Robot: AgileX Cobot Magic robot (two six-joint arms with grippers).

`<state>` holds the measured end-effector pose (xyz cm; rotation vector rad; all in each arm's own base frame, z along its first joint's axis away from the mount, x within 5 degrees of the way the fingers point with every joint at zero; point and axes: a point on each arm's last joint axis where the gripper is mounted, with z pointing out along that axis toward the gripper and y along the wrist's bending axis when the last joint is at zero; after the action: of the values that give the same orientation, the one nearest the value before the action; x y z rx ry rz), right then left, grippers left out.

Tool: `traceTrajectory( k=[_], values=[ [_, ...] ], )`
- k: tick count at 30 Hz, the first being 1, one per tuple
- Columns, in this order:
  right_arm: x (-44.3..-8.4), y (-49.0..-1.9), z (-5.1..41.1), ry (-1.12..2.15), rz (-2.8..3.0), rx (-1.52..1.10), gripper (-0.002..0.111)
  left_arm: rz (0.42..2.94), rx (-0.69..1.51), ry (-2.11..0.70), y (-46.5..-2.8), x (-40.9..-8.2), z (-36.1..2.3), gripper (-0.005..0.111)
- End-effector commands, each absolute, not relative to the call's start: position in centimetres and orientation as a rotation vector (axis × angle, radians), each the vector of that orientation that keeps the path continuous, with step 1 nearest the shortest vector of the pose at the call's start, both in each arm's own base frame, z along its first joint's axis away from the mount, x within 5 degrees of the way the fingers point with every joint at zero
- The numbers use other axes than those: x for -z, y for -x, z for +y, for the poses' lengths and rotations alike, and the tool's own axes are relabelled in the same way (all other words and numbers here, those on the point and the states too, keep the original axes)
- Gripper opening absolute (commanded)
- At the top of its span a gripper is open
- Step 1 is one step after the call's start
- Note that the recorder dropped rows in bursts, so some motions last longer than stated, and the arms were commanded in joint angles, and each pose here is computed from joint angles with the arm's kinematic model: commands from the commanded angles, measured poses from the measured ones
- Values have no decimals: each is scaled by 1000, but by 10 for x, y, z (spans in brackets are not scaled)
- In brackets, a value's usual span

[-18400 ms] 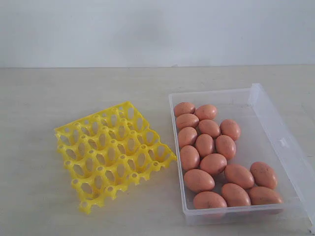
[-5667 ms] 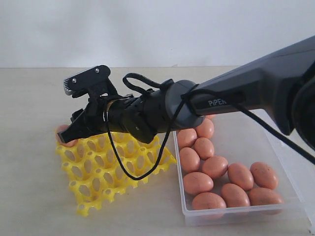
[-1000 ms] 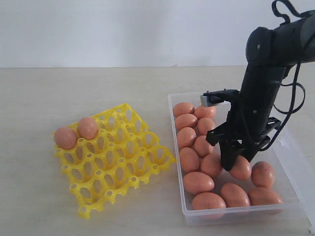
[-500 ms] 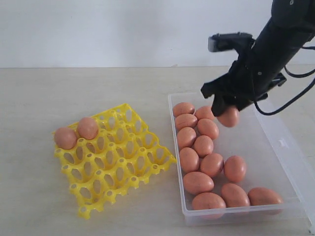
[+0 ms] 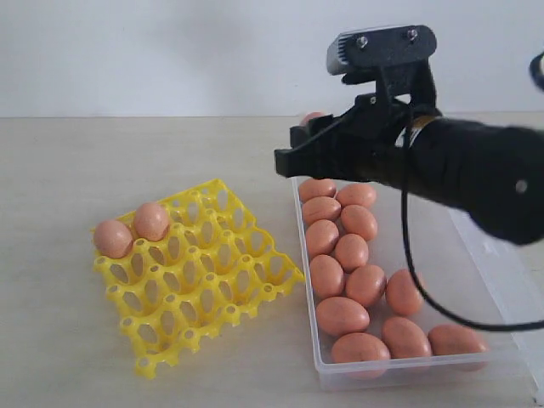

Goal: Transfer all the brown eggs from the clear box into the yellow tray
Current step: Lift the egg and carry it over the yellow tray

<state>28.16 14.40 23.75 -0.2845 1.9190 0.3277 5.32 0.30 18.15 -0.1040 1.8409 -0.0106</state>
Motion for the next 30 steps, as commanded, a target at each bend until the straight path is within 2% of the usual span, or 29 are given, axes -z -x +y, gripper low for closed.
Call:
traceTrajectory(
  k=[1,7,10,13,17,20,24,30],
  values=[
    [-231,-275,173,250,1757,-432,0,1836,7,104,-53,-181,3,4],
    [-198,-290,211,288,1790,-736,0,1836,7,104,-53,-181,3,4],
    [-195,-300,240,416,1775,-939,0,1836,7,104,-53,-181,3,4],
    [-196,-318,262,450,1758,-1035,0,1836,7,104,-53,-181,3,4],
    [-199,-345,271,380,1774,-996,0,1836,7,104,-53,-181,3,4],
    [-184,-357,275,390,1855,-909,0,1836,7,104,-53,-181,3,4],
    [-165,-362,275,399,1931,-834,0,1836,7,104,-53,-181,3,4],
    [-160,-370,266,388,1933,-653,0,1836,7,104,-53,-181,3,4]
  ],
)
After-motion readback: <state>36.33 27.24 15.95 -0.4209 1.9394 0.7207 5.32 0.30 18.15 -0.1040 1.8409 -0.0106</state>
